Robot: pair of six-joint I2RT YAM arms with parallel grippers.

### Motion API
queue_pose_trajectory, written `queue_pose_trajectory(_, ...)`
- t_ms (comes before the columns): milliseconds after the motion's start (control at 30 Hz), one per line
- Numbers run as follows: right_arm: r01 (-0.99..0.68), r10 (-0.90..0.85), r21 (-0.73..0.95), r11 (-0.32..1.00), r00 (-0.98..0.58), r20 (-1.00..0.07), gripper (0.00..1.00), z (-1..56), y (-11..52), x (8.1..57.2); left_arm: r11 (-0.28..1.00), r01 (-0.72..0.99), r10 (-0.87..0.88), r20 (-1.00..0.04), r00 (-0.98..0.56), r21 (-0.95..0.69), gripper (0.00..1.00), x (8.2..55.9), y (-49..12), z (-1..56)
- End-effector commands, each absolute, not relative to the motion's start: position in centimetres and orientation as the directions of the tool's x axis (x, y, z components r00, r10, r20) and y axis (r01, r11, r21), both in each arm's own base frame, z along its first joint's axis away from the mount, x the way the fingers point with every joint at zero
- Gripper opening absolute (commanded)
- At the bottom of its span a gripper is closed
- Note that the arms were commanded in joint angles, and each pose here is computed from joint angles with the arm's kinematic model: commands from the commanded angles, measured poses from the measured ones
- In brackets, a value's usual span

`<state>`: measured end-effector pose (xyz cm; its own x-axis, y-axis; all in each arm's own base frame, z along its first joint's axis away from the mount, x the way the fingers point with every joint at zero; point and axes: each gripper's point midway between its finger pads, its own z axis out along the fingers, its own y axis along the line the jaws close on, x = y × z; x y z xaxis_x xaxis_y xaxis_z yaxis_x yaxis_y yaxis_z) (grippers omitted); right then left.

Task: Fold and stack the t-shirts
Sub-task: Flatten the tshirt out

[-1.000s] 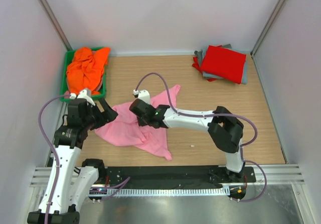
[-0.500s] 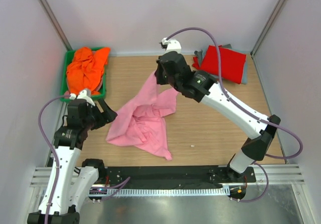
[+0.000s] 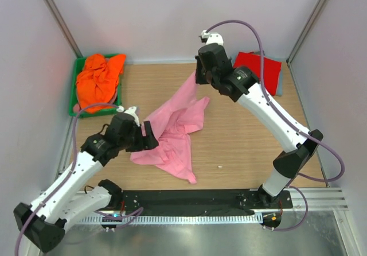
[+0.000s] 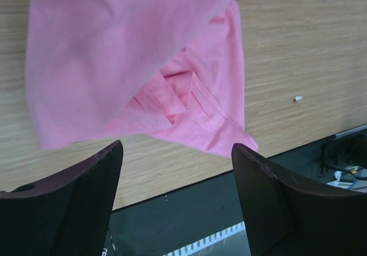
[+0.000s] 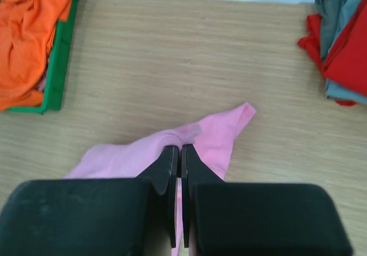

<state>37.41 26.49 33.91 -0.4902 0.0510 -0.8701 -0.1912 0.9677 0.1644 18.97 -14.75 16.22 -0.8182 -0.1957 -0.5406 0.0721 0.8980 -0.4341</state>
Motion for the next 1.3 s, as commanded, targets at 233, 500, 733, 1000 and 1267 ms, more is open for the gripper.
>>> queue_pose_trajectory(233, -0.224, -0.002, 0.136, 0.965, -0.525, -0.851, 0.01, 32.1, 26.4, 41.7, 0.966, 0.045, -0.124, -0.604, -0.788, -0.256, 0.75, 20.0, -20.4, 12.8)
queue_pose_trajectory(500, -0.331, -0.062, 0.174, 0.928, -0.597, -0.800, 0.01, 30.2, 29.9, 43.9, 0.999, -0.029, -0.037, -0.658, -0.752, -0.022, 0.88, 22.6, -19.6, 11.6)
queue_pose_trajectory(733, -0.328, -0.033, 0.208, 0.922, -0.600, -0.799, 0.01, 29.3, 28.4, 43.0, 0.988, -0.038, 0.068, -0.638, -0.767, 0.151, 0.84, 23.9, -18.4, 8.2)
queue_pose_trajectory(1000, -0.302, 0.017, 0.226, 0.926, -0.565, -0.825, 0.01, 33.5, 24.4, 40.9, 0.953, -0.086, 0.126, -0.642, -0.756, 0.289, 0.10, 25.3, -16.7, 7.0)
queue_pose_trajectory(1267, -0.280, 0.117, 0.266, 0.922, -0.454, -0.883, 0.01, 42.2, 19.9, 34.9, 0.991, 0.034, 0.124, -0.769, -0.628, 0.132, 0.00, 24.8, -16.6, 21.8)
